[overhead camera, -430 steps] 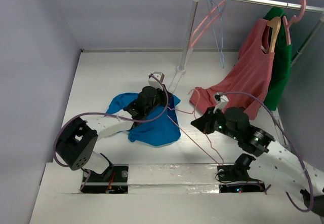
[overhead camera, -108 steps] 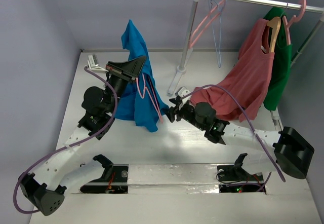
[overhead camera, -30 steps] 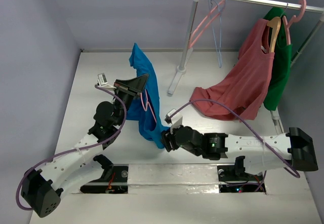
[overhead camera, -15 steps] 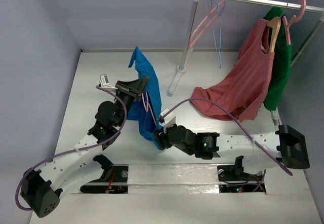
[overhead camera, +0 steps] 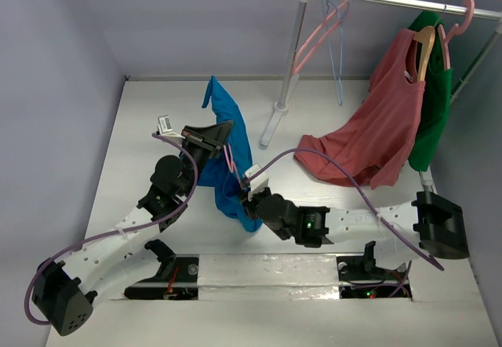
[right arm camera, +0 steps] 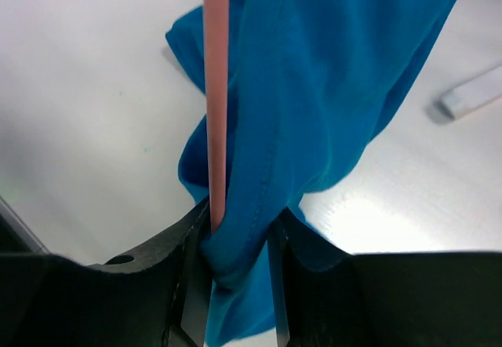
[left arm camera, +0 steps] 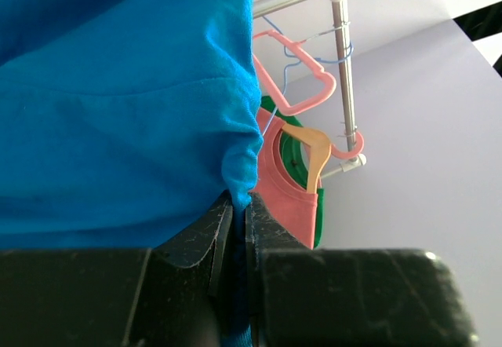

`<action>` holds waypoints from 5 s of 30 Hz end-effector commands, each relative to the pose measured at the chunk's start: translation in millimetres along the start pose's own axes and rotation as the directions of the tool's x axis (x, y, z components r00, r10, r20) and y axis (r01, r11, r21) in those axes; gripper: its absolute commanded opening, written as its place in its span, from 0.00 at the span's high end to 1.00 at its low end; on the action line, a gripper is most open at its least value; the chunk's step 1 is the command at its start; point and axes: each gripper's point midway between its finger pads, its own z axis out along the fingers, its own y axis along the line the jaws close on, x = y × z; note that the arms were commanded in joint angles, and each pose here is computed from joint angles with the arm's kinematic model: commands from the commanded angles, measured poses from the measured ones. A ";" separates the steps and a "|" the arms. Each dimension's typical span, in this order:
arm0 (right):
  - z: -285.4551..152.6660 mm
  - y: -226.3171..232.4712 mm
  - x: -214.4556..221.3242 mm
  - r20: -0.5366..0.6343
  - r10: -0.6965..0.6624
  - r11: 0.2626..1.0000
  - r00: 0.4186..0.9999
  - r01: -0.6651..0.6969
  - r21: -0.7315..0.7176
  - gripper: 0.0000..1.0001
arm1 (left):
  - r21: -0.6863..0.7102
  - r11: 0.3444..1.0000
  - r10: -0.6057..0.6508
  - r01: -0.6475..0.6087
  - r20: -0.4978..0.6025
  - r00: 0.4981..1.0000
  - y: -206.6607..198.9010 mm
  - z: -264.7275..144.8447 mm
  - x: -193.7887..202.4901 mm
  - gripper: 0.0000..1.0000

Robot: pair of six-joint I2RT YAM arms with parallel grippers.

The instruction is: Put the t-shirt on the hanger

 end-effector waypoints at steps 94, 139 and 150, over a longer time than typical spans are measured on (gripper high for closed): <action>-82.5 -44.6 -59.8 0.111 0.192 0.976 0.975 -0.178 -0.129 1.00 | -0.125 0.937 0.337 -0.326 0.081 0.938 -26.0 4.2 -41.7 0.27; -228.2 -111.8 -152.1 0.202 0.372 0.909 0.906 -0.312 -0.274 1.00 | 0.048 0.648 0.761 -0.760 0.021 0.649 15.9 -4.2 -11.8 0.37; -234.1 -111.6 -151.4 0.213 0.381 0.901 0.900 -0.310 -0.304 1.00 | 0.064 0.610 0.792 -0.790 -0.021 0.610 22.0 25.2 5.4 0.71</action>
